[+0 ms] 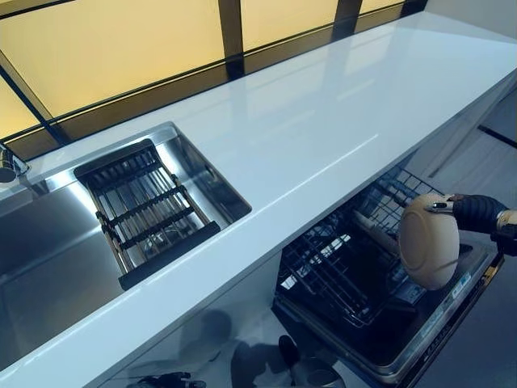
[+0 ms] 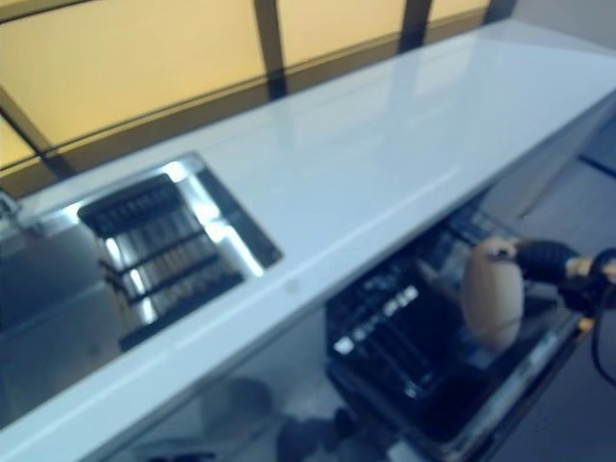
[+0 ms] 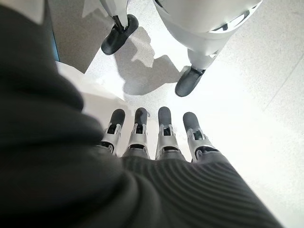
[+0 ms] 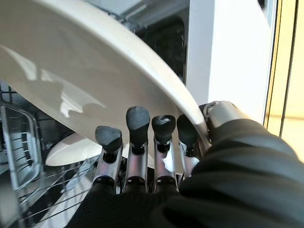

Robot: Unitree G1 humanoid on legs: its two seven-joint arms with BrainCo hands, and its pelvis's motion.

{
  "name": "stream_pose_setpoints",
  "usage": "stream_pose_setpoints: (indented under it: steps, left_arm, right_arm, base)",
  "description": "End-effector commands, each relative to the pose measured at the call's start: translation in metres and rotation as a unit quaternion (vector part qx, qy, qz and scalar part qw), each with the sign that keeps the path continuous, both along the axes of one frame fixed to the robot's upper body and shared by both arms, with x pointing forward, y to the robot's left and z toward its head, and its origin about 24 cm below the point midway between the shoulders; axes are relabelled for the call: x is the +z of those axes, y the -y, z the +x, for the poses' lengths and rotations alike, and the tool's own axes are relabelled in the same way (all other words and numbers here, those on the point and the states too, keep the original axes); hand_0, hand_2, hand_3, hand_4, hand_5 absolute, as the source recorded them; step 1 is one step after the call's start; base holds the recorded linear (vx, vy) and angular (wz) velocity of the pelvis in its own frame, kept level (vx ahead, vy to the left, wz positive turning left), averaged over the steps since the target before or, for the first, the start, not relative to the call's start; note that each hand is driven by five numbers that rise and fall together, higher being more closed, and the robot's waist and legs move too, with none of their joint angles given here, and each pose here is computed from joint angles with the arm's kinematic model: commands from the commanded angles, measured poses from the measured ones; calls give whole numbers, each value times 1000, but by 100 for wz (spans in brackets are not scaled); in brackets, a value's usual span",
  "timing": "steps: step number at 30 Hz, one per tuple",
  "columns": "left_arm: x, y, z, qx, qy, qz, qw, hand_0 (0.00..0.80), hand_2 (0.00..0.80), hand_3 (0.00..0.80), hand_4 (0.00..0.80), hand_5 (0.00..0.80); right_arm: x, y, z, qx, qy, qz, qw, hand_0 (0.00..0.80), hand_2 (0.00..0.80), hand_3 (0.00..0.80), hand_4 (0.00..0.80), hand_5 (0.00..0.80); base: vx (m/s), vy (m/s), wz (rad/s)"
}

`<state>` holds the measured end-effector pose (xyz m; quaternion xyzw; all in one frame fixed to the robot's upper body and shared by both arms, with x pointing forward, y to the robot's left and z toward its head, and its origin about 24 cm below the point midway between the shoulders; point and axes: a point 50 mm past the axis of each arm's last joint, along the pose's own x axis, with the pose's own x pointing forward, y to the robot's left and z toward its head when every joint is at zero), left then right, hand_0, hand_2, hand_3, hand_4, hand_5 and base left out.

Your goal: Take plates into dishwasher

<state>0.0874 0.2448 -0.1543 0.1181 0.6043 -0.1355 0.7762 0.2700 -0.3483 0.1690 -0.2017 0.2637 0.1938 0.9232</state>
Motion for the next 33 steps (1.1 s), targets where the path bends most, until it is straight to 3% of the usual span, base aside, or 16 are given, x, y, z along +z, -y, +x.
stream_pose_setpoints:
  steps: [1, 15, 33]
  left_arm:
    - [4, -23, -5, -11, -16, 36, 999, 0, 0, 0, 0, 0]
    - [6, -27, -5, -12, -13, 39, 999, 0, 0, 0, 0, 0]
    - [7, -30, -2, 2, -3, 39, 999, 0, 0, 0, 0, 0]
  right_arm:
    - [15, -24, 17, 65, 45, 23, 997, 800, 800, 800, 800, 800]
    - [6, -48, 15, 186, -19, 15, 982, 800, 800, 800, 800, 800]
    - [-14, -64, 21, 222, -70, -7, 972, 800, 800, 800, 800, 800]
  base:
    - [7, -3, 4]
    - [2, -3, 3]
    - [0, -16, 8]
